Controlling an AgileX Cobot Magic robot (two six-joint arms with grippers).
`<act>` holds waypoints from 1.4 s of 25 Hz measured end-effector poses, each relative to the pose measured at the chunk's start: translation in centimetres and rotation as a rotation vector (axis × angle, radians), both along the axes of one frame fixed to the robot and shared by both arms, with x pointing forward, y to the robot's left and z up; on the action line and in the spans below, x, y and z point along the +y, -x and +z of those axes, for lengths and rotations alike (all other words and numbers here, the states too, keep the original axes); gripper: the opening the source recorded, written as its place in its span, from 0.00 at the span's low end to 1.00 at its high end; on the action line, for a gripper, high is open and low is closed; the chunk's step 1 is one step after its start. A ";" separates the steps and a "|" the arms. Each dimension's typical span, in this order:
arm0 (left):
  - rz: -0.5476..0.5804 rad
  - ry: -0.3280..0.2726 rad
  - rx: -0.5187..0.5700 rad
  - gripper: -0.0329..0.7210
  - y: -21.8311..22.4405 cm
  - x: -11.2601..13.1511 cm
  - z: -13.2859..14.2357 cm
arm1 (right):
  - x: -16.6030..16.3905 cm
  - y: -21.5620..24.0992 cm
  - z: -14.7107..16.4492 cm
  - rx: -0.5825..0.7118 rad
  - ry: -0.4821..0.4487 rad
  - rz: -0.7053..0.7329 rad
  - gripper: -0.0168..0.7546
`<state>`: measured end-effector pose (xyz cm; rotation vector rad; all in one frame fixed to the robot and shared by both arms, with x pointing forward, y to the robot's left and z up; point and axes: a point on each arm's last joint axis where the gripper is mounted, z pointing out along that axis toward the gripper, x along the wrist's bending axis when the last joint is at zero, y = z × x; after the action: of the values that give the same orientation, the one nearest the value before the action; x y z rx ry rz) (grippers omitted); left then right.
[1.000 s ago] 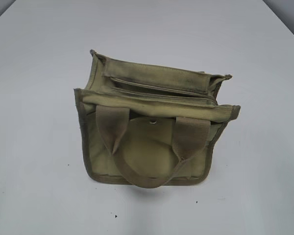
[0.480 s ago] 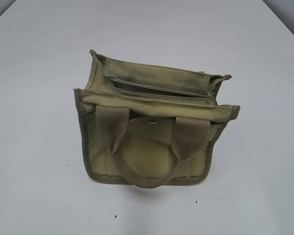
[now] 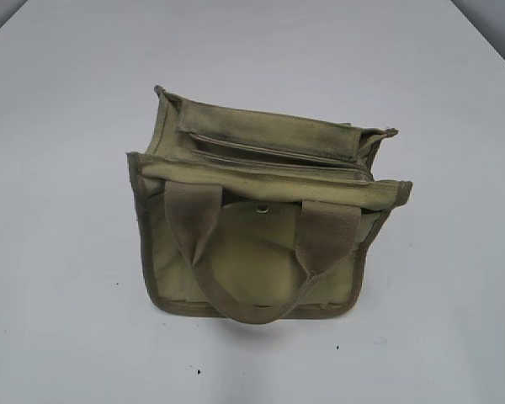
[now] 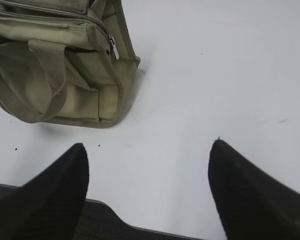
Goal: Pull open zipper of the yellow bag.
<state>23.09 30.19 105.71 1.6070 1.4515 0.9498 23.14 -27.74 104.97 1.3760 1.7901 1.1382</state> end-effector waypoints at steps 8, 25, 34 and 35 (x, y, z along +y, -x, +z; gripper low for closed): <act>0.000 0.000 0.000 0.62 0.0 0.0 0.0 | 0.0 0.0 0.0 0.000 0.000 0.000 0.77; 0.000 0.000 0.000 0.62 0.0 0.0 0.0 | -1.2 -0.2 -0.2 0.002 0.120 -0.095 0.77; 0.000 0.000 0.000 0.62 0.0 0.0 0.0 | -1.3 -0.2 -0.3 0.003 0.121 -0.100 0.77; 0.000 0.000 0.000 0.62 0.0 0.0 0.0 | -1.3 -0.2 -0.3 0.004 0.121 -0.101 0.77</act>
<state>23.09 30.19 105.71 1.6070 1.4515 0.9498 23.31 -29.03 104.71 1.3809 1.7418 0.9601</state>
